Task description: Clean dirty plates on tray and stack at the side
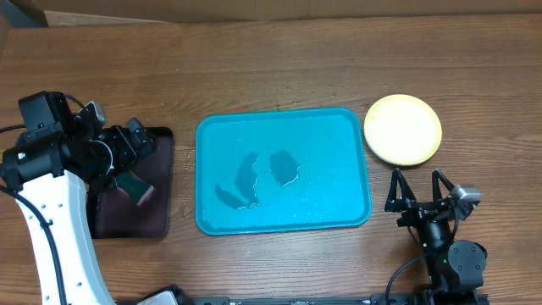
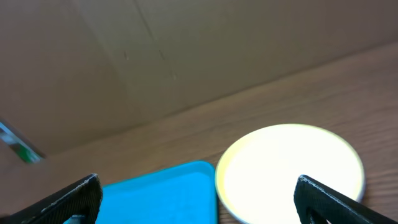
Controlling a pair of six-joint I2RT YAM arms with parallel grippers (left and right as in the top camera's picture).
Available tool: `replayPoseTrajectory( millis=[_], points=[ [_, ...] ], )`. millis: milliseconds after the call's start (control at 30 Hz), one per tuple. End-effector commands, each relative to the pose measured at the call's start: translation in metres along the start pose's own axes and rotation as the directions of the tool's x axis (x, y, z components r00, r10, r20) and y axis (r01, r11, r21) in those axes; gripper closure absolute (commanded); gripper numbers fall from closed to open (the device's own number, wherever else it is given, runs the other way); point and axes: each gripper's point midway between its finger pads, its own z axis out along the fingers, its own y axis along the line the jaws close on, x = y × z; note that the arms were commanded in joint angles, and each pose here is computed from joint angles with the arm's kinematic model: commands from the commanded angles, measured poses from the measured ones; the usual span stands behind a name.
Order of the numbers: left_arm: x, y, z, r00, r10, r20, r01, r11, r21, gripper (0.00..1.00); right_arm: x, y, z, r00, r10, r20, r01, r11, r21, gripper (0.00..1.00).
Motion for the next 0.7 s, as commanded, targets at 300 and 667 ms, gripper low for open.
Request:
replayPoseTrajectory(
  millis=[300,667],
  points=[
    [-0.003,-0.0013,-0.0006,1.0,0.01,0.005,-0.01,1.0,-0.002,0.0,0.0001,-0.0021,-0.0001,0.977,-0.215,0.009,0.215,0.977,0.007,0.0],
    [-0.003,-0.0013,-0.0006,1.0,0.01,0.005,-0.01,1.0,-0.002,0.0,-0.0001,-0.002,-0.0001,0.976,-0.215,0.01,0.215,0.977,0.007,0.0]
  ],
)
